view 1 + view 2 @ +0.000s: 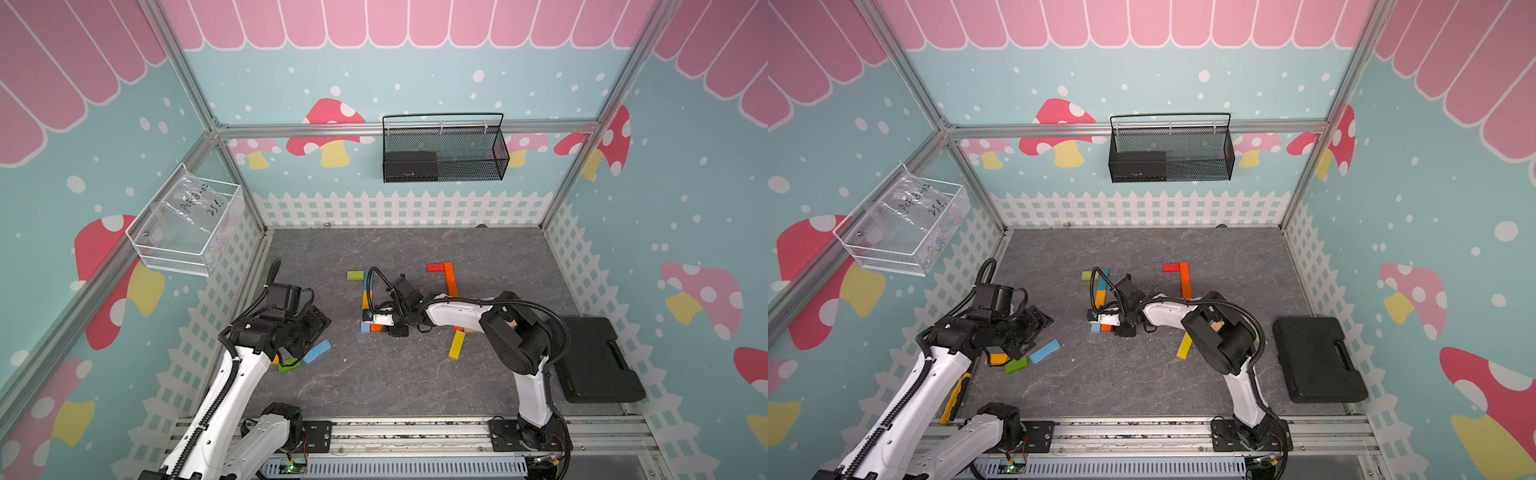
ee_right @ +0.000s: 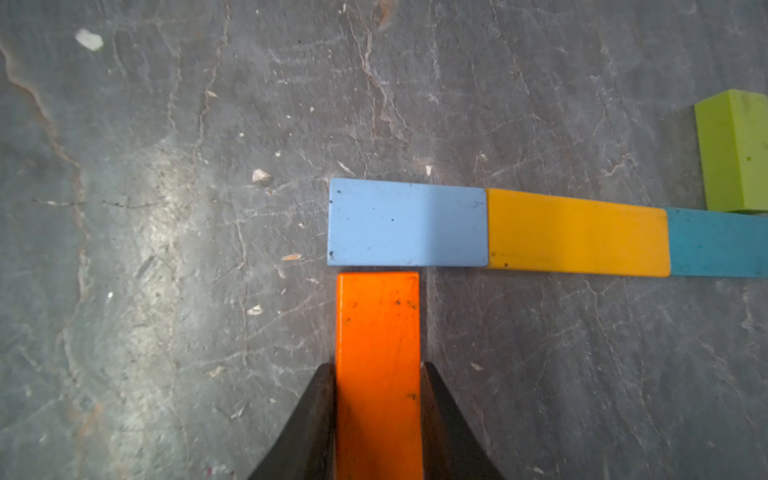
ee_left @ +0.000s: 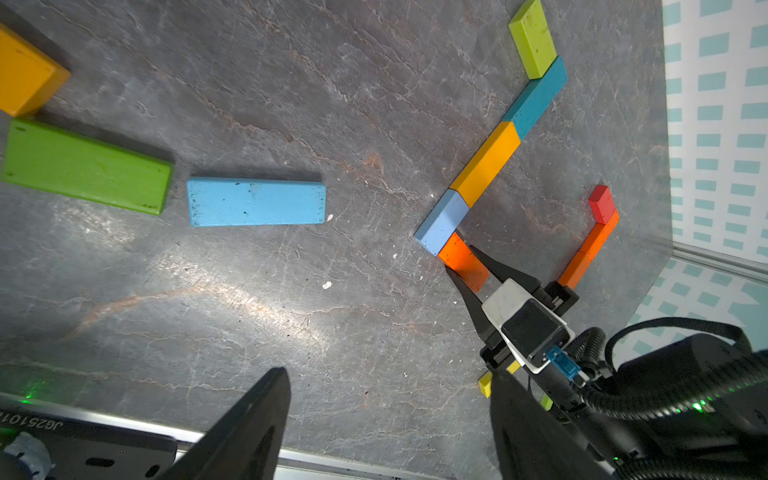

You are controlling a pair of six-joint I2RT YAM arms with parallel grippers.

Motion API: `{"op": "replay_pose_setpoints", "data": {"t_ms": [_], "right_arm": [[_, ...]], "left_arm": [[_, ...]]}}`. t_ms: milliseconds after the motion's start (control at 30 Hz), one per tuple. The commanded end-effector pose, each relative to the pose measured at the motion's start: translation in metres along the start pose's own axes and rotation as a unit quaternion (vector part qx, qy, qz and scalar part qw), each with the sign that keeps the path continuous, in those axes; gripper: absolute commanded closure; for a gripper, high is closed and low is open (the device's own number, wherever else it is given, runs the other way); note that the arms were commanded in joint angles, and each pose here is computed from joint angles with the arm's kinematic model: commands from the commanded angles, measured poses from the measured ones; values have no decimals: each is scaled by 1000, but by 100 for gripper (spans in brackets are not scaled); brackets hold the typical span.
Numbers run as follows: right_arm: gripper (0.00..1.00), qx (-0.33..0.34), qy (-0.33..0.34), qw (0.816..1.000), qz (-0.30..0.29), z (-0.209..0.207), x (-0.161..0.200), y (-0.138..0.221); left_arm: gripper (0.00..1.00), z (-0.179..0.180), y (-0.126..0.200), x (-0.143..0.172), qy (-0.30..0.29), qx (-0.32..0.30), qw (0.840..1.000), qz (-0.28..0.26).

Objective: Assemble a giraffe with building blocks
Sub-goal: Assemble the building block at the center of the board.

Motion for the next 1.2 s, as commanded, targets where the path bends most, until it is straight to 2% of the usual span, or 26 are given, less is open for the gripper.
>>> {"op": "replay_pose_setpoints", "data": {"t_ms": [0,1067,1167], "right_arm": [[67,-31,-11,998,49,11,21,-12],[68,-21,-10,999,39,15,9,-13],[66,-22,-10,999,39,16,9,-13]], "left_arm": [[21,1,4,0,-7,1,1000,-3],[21,8,9,-1,-3,-4,1000,-9],[21,8,9,-1,-4,-4,1000,-8]]}}
Point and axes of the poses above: each gripper's point midway between its finger pads, its own y axis back along the fingers, its own z axis along the line the jaws close on, x = y × z, the point moved 8 cm from there along y, back along the fingers, and after that the axes turned 14 degrees about -y, right-handed, at the moved point
